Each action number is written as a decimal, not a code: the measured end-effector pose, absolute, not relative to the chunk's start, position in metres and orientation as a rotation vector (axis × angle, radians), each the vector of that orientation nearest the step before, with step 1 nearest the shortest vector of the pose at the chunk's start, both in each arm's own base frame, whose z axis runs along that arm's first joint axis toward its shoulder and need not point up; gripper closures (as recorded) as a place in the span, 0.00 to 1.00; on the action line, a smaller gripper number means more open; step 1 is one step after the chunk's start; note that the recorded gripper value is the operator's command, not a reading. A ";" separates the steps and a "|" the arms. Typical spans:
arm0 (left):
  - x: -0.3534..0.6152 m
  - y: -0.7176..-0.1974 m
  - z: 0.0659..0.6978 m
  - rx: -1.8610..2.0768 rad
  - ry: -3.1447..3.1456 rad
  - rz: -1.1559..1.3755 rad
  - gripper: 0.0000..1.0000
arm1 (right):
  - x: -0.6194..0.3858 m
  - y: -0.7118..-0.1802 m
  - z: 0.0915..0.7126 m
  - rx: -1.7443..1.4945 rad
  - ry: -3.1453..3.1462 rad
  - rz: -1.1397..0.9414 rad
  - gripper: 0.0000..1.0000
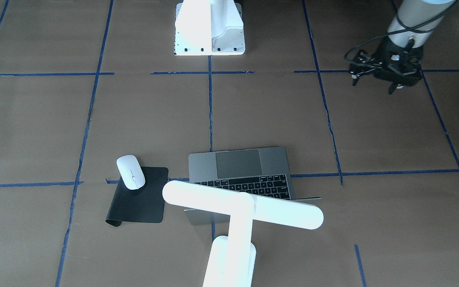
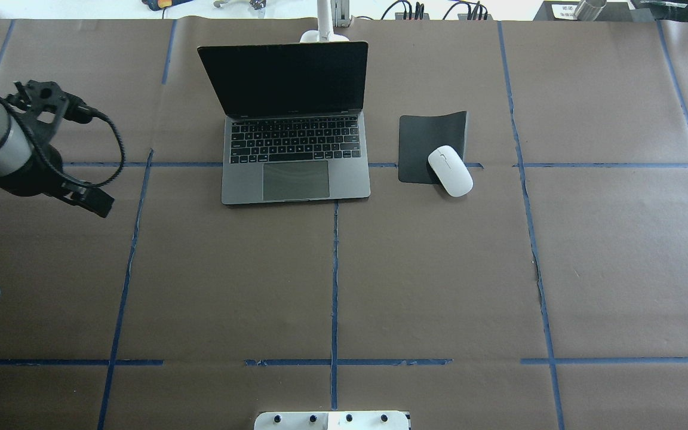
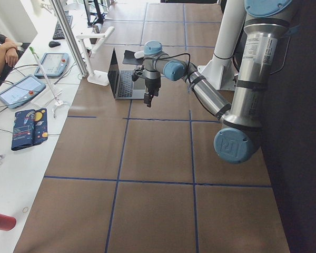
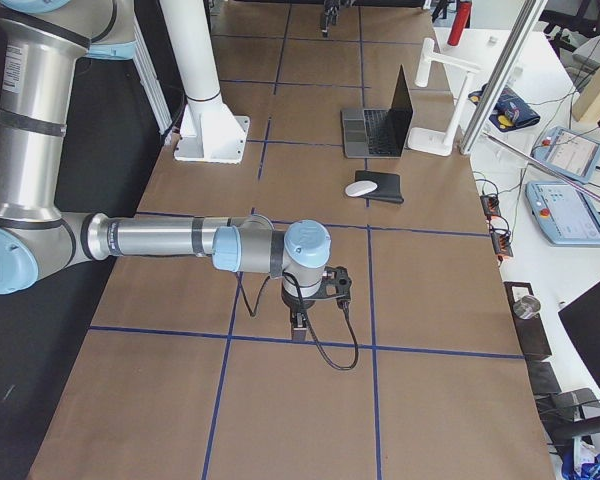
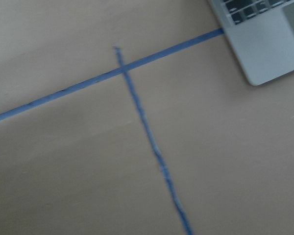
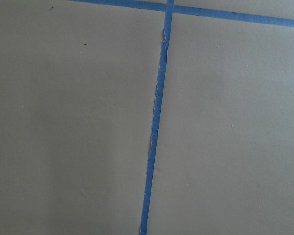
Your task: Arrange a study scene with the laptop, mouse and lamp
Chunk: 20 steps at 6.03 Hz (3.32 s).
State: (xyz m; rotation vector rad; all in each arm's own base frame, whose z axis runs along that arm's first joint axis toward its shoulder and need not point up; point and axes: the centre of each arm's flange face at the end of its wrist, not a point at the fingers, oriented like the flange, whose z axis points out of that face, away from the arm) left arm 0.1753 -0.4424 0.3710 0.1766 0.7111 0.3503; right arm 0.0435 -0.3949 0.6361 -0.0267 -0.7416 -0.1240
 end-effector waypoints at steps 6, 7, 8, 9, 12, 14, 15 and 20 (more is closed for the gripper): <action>-0.006 -0.438 0.554 0.070 0.674 0.313 0.00 | 0.044 -0.390 0.640 -0.030 -0.739 -0.134 0.00; -0.027 -0.437 0.579 0.048 0.672 0.279 0.00 | 0.044 -0.390 0.640 -0.030 -0.739 -0.135 0.00; -0.046 -0.431 0.598 0.038 0.674 0.256 0.00 | 0.044 -0.390 0.641 -0.031 -0.739 -0.135 0.00; -0.061 -0.417 0.616 0.034 0.675 0.233 0.00 | 0.044 -0.389 0.641 -0.031 -0.739 -0.135 0.00; -0.073 -0.390 0.650 0.010 0.681 0.178 0.00 | 0.044 -0.389 0.641 -0.030 -0.739 -0.137 0.00; -0.073 -0.388 0.663 -0.017 0.680 0.171 0.00 | 0.044 -0.389 0.639 -0.028 -0.739 -0.138 0.00; -0.073 -0.387 0.665 -0.026 0.686 0.164 0.00 | 0.044 -0.389 0.639 -0.027 -0.739 -0.139 0.00; -0.072 -0.387 0.660 -0.017 0.690 0.171 0.00 | 0.044 -0.389 0.639 -0.027 -0.738 -0.140 0.00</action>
